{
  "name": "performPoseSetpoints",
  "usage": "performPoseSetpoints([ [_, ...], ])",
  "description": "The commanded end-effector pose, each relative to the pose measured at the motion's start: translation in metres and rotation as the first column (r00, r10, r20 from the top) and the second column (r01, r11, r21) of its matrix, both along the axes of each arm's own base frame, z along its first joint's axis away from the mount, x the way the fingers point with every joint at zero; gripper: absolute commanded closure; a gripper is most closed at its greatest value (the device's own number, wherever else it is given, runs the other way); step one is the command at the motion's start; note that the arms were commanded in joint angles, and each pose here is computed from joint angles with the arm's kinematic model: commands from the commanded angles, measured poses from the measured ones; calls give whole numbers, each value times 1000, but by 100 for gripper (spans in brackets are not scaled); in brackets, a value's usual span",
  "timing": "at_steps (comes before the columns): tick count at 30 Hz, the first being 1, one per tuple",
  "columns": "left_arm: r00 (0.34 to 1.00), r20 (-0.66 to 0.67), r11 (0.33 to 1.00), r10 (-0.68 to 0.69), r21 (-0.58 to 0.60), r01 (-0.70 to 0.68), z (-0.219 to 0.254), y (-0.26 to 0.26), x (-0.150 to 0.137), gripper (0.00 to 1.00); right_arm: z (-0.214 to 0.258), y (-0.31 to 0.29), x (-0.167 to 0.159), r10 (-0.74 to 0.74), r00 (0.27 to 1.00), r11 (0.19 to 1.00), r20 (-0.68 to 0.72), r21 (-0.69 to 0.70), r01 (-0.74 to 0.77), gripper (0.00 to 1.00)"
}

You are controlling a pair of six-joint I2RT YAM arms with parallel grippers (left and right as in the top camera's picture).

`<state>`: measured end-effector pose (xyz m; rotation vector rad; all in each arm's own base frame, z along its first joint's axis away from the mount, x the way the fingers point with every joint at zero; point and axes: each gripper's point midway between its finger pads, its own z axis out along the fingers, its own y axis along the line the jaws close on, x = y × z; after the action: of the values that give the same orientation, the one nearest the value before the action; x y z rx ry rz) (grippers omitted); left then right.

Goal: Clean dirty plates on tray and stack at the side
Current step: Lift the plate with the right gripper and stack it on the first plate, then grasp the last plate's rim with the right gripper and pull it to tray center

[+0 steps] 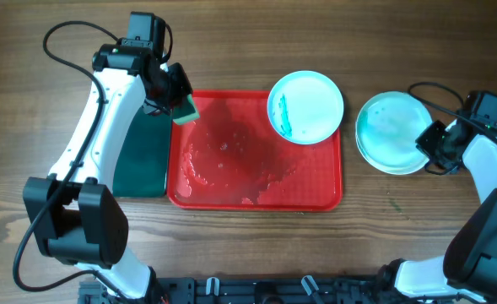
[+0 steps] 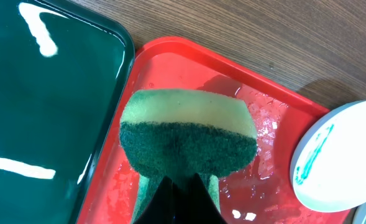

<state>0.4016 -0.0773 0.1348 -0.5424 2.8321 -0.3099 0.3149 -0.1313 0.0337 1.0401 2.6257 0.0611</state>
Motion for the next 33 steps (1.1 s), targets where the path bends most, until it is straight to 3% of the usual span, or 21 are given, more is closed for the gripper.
performPoseSetpoints([
  [1,1000,1,1000,-21,-3,21,-2,-3,0,96,17,19,15,90,993,992,73,87,-96,64],
  [5,1000,1,1000,-21,-3,21,-2,-3,0,96,55,50,35,230,963,963,139,111,-246,59],
  [7,1000,1,1000,-21,-3,21,-2,-3,0,96,65,95,48,355,916,915,187,132,-382,60],
  [11,1000,0,1000,-21,-3,21,-2,-3,0,96,63,172,62,504,837,839,214,112,-533,63],
  [17,1000,1,1000,-20,-3,20,-2,-3,0,96,33,241,76,638,745,754,195,37,-655,59],
  [20,1000,0,1000,-20,-3,20,-2,-3,0,96,8,264,73,660,733,733,163,70,-676,59],
  [24,1000,0,1000,-21,-3,21,-2,-3,0,96,10,271,71,635,756,748,158,121,-653,60],
  [29,1000,0,1000,-21,-3,21,-2,-3,0,96,-8,296,38,667,740,699,84,270,-662,60],
  [33,1000,0,1000,-21,-3,21,-2,-3,0,96,-16,318,23,693,718,675,57,296,-675,61],
])
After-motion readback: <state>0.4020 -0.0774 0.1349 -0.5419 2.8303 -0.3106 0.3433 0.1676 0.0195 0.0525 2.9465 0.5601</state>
